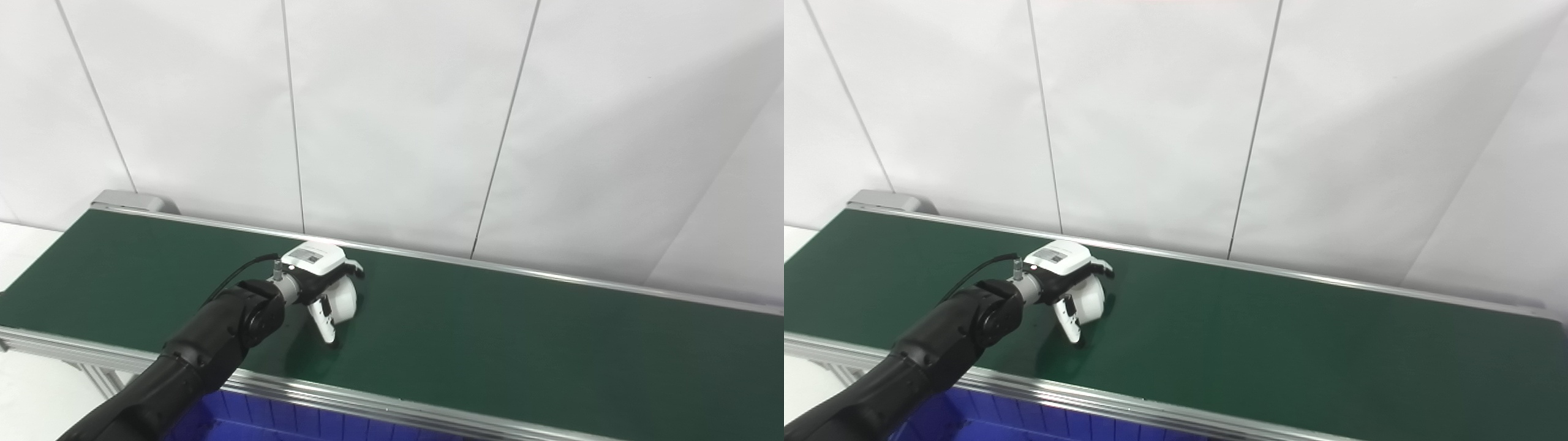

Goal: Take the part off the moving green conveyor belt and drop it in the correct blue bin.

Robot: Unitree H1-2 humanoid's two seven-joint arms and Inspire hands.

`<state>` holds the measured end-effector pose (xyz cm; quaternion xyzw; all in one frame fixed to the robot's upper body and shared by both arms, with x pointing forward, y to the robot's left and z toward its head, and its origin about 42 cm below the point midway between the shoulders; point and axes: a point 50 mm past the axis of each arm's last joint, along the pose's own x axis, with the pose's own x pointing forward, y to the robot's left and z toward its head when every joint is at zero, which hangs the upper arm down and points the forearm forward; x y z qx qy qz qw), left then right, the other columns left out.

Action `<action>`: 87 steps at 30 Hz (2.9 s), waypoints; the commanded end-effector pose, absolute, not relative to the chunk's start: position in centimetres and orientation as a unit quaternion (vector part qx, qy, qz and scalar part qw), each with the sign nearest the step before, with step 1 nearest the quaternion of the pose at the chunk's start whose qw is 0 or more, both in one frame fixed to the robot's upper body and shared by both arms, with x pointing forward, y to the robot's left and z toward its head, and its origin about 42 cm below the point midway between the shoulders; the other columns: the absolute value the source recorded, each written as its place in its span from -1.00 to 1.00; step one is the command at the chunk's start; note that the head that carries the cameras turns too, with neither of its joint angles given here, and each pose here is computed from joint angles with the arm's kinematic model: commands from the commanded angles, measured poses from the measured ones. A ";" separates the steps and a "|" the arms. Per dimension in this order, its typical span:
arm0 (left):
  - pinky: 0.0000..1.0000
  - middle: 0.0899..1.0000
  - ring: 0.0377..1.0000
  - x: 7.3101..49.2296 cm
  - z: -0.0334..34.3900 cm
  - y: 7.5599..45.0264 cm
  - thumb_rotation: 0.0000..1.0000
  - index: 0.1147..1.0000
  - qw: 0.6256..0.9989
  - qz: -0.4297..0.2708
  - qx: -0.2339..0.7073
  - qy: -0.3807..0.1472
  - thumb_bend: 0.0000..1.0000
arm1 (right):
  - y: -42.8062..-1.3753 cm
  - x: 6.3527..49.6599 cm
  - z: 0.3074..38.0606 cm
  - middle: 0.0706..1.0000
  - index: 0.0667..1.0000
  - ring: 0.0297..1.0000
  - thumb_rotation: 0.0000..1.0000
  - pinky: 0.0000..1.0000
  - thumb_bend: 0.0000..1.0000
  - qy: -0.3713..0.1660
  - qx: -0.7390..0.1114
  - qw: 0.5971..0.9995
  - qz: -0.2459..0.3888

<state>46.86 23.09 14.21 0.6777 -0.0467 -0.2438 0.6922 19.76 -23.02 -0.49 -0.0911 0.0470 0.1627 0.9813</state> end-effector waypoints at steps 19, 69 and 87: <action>-0.31 -0.20 -0.22 48.2 15.1 22.5 -1.00 -0.13 0.723 -0.228 0.645 -0.094 0.05 | -22.6 20.5 0.8 0.73 0.68 0.60 1.00 0.44 0.79 0.000 -0.090 0.982 0.165; -0.25 -0.24 -0.25 25.8 11.8 20.6 -1.00 -0.10 0.741 -0.282 0.599 -0.112 0.04 | -25.6 21.3 5.6 0.69 0.69 0.61 0.93 0.53 0.65 -0.078 -0.077 0.977 0.183; 0.49 0.68 0.64 25.7 11.7 20.4 -0.04 0.56 0.714 -0.324 0.610 -0.119 0.99 | -25.2 21.4 5.8 0.67 0.70 0.59 0.95 0.51 0.72 -0.082 -0.079 0.977 0.180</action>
